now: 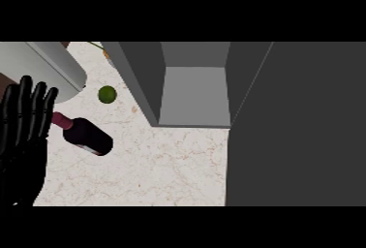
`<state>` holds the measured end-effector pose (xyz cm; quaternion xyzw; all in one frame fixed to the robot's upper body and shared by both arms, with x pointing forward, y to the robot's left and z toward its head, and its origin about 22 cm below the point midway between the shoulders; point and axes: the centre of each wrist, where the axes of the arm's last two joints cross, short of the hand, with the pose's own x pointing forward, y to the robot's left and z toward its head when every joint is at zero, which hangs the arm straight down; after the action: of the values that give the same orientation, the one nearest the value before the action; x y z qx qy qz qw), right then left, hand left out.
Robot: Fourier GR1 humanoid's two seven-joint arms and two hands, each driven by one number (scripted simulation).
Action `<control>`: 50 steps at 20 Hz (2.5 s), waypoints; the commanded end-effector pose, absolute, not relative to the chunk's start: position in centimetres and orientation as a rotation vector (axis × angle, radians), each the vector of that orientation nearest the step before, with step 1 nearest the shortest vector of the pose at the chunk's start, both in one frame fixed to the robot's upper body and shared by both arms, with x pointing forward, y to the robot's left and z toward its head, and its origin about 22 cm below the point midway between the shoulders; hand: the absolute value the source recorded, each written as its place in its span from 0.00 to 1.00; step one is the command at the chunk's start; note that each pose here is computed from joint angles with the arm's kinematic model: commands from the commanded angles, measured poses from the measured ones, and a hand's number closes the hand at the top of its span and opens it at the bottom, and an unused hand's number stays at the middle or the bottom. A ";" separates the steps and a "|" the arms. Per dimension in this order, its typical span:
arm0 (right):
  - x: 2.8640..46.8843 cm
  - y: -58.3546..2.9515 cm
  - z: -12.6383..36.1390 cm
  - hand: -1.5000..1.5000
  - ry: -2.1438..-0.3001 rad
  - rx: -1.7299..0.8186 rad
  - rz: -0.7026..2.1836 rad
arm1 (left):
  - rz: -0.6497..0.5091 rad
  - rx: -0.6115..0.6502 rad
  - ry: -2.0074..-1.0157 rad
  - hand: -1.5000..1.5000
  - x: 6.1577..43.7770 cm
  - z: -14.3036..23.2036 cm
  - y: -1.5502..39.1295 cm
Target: Pick up the wine, place it into the cabinet and close the cabinet
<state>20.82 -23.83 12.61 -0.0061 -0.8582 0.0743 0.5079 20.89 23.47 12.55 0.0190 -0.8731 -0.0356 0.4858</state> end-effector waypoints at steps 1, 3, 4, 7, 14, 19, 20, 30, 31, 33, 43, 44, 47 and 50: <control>19.6 -24.2 13.9 0.00 -2.100 0.024 0.135 | -0.082 0.112 -2.146 0.00 20.1 12.7 24.3; 19.6 -23.7 12.2 0.00 -2.081 -0.046 0.122 | -0.066 0.175 -2.145 0.00 21.5 14.2 27.7; 17.5 -24.3 13.0 0.00 -2.097 -0.052 0.107 | -0.057 0.180 -2.132 0.00 23.2 12.5 27.5; 17.4 -21.8 12.1 0.00 -1.959 0.198 0.104 | 0.103 -0.006 -1.963 0.00 23.3 11.7 28.2; 13.5 -21.9 16.8 0.00 -1.942 0.225 0.133 | 0.092 -0.076 -1.918 0.00 22.0 17.0 29.2; 12.6 -19.8 17.7 0.00 -1.951 0.251 0.119 | 0.108 -0.053 -1.925 0.00 21.6 17.3 29.2; 11.5 -19.2 18.5 0.00 -1.946 0.244 0.138 | 0.121 -0.041 -1.920 0.00 21.5 19.4 28.3; 9.3 -18.4 20.5 0.00 -1.957 0.256 0.097 | 0.127 -0.004 -1.875 0.00 20.0 19.9 29.0; 10.9 -17.2 20.2 0.00 -1.938 0.264 0.082 | 0.151 -0.021 -1.855 0.00 20.8 18.8 28.6; 10.7 -17.7 20.6 0.00 -1.960 0.255 0.085 | 0.151 0.010 -1.864 0.00 20.3 20.3 29.1; 10.1 -17.6 20.9 0.00 -1.938 0.243 0.090 | 0.184 0.044 -1.814 0.00 22.0 17.3 31.3; 9.5 -17.5 21.0 0.00 -1.940 0.259 0.098 | 0.166 0.054 -1.814 0.00 22.1 16.0 29.8; 10.0 -17.1 21.4 0.00 -1.940 0.250 0.111 | 0.170 0.078 -1.798 0.00 22.9 16.1 28.7; 9.0 -17.8 21.5 0.00 -1.941 0.239 0.105 | 0.187 0.086 -1.782 0.00 23.0 15.1 31.4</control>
<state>12.62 -16.09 19.30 0.1440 -0.7926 0.0546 0.5900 22.50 30.41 16.47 0.0305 -0.7833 0.0777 0.6160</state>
